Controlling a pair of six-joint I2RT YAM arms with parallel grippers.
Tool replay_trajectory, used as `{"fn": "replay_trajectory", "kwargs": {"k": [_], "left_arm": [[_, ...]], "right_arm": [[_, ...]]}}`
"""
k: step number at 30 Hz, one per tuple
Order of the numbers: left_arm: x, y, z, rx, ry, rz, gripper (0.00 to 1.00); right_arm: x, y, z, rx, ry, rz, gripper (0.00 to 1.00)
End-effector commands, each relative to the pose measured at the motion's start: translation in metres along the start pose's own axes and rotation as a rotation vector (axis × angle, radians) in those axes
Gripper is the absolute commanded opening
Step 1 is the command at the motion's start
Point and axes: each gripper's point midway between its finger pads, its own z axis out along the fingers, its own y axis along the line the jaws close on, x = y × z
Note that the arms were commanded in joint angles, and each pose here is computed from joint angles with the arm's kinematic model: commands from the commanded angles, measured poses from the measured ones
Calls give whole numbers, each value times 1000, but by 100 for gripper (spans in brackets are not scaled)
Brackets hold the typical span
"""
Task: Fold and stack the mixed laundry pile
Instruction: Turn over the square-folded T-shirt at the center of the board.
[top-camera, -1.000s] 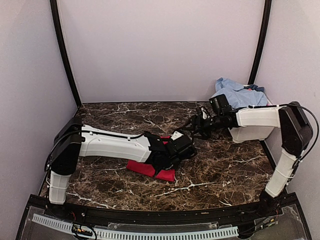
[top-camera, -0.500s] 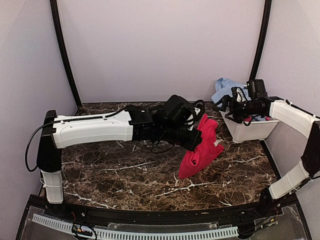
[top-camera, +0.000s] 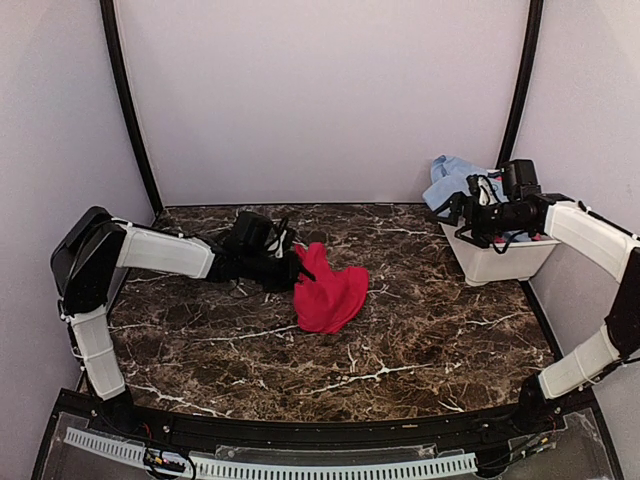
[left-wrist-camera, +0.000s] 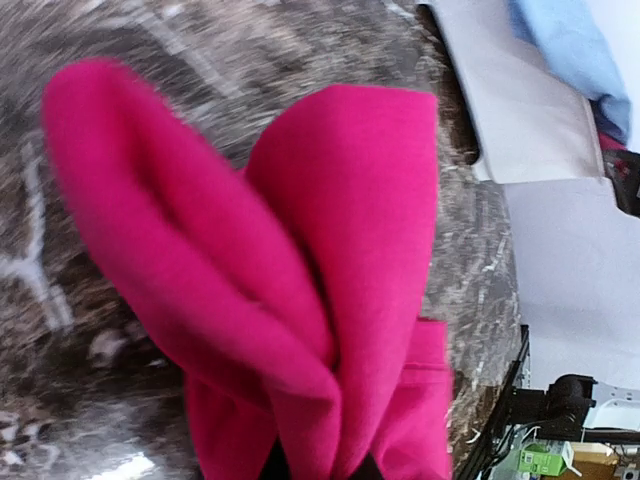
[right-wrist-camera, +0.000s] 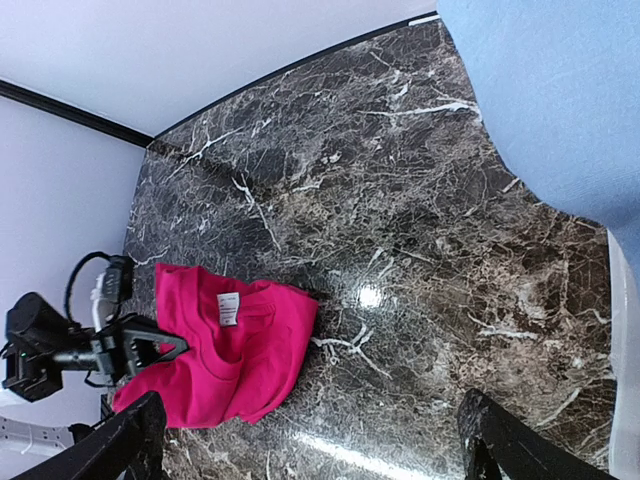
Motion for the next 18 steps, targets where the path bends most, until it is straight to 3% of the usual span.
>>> {"fn": "replay_trajectory", "kwargs": {"k": [1,13,16,18], "left_arm": [[-2,23,-8,61,-20,-62,6],[-39,91,-50,5,-126,-137,8],[-47,115,-61,-58,-136,-151,12],[-53,134,-70,-96,-151,-170,23]], "right_arm": [[6,3,2,-40,15,-17,99],[9,9,2,-74,25,-34,99],[8,11,2,-80,28,-37,99],[9,13,5,-89,35,-41,99]]}}
